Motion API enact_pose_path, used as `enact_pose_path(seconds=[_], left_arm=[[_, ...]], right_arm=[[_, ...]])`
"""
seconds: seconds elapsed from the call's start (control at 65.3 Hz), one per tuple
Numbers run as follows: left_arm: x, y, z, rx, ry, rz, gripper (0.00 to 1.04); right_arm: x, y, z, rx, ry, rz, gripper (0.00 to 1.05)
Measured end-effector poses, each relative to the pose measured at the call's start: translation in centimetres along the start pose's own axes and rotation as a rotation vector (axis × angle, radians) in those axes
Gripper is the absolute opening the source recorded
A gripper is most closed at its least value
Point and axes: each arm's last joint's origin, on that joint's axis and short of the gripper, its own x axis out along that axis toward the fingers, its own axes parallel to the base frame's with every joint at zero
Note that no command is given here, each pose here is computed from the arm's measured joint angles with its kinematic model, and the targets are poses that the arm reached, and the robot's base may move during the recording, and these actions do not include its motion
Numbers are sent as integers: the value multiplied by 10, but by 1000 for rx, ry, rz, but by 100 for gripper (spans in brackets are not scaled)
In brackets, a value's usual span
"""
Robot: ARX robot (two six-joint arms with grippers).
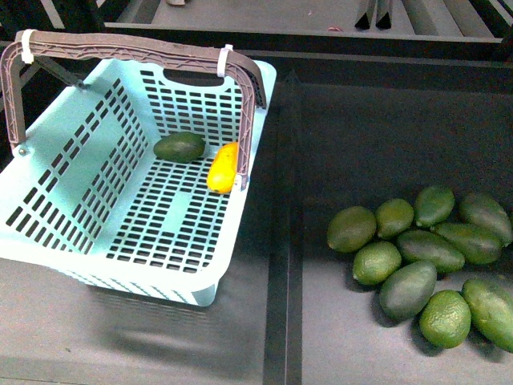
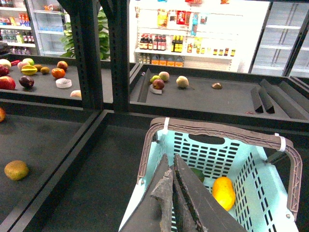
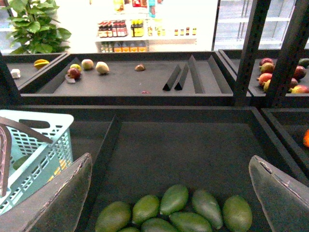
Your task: Pick mango and avocado into basket
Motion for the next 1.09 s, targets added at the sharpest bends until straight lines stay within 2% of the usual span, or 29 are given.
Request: enact_pose_path(seconds=[0.49, 0.552, 0.919, 0.935, 1.088], left_arm=[[0, 0, 0, 0, 0, 0, 2], [0, 0, 0, 0, 0, 0, 12], [0, 0, 0, 0, 0, 0, 96], [0, 0, 0, 0, 0, 0, 98], [0, 0, 0, 1, 0, 0, 96]], right_arm=[[0, 0, 0, 0, 0, 0, 96], [0, 0, 0, 0, 0, 0, 96], [0, 0, 0, 0, 0, 0, 96], [0, 0, 0, 0, 0, 0, 96], [0, 0, 0, 0, 0, 0, 96]])
